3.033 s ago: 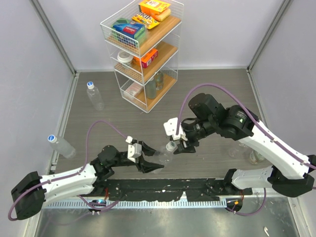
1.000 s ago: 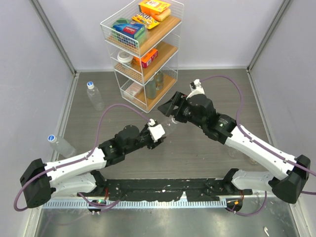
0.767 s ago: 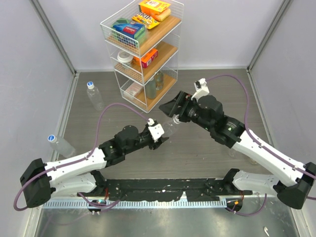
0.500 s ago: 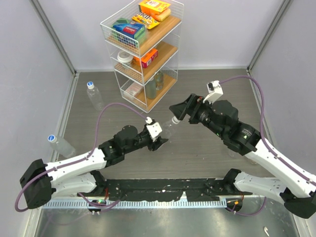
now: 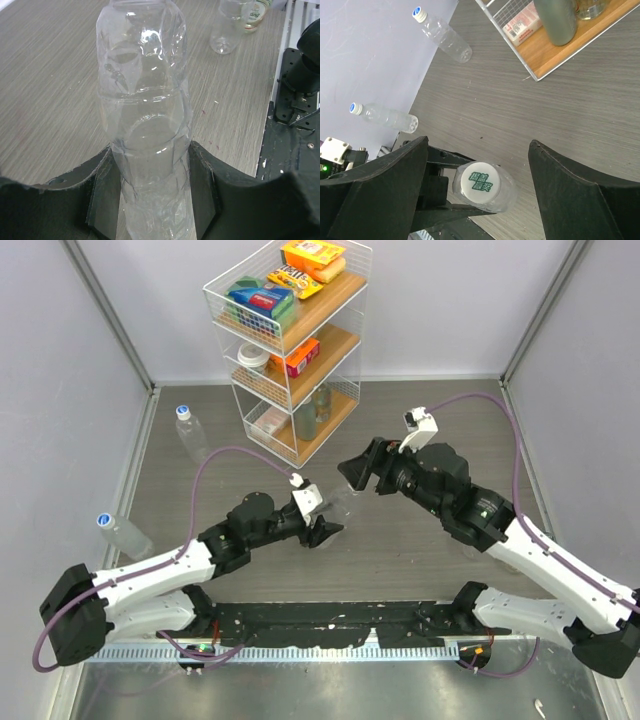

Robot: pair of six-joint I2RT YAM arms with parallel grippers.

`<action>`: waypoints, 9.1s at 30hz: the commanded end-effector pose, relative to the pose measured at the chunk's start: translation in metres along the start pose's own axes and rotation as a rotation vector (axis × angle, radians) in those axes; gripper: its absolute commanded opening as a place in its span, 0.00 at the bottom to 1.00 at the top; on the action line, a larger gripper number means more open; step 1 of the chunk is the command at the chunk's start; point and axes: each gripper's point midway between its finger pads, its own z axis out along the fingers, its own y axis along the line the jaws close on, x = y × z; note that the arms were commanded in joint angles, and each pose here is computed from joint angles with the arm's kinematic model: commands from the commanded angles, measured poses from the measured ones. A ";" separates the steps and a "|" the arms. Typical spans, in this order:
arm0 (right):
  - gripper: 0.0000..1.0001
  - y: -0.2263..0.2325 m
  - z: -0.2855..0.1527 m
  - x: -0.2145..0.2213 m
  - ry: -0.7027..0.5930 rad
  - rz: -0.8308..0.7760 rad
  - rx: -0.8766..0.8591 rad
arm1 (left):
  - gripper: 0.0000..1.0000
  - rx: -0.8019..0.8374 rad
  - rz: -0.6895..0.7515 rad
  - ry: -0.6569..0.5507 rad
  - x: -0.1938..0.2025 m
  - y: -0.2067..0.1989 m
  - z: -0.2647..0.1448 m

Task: Screw on the bottle caps
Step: Screw the bottle cap onto the plastic bottle.

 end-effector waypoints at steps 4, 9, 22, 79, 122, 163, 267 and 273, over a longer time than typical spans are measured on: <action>0.84 0.031 0.005 -0.005 -0.009 0.047 -0.138 | 0.00 0.031 -0.020 -0.112 -0.031 -0.005 0.007; 0.83 0.041 0.006 -0.001 0.022 0.087 -0.187 | 0.00 0.036 -0.045 -0.111 -0.030 -0.005 0.011; 0.81 0.054 -0.009 0.004 0.060 0.124 -0.263 | 0.00 -0.051 -0.109 -0.069 -0.018 0.009 0.017; 0.82 0.085 -0.010 0.008 0.078 -0.131 -0.480 | 0.00 0.098 -0.190 -0.140 -0.031 -0.008 0.005; 0.78 0.039 -0.043 0.003 0.119 -0.392 -0.291 | 0.00 0.269 -0.180 -0.017 -0.012 -0.021 -0.011; 0.41 0.065 -0.045 0.039 0.434 -0.476 -0.466 | 0.00 0.431 -0.086 0.001 -0.021 -0.037 -0.014; 0.75 0.017 -0.059 0.075 0.469 -1.328 -0.836 | 0.00 0.734 0.061 0.190 0.003 -0.021 -0.057; 0.68 0.015 -0.055 0.078 0.521 -1.312 -0.831 | 0.00 0.734 0.066 0.189 0.003 -0.021 -0.057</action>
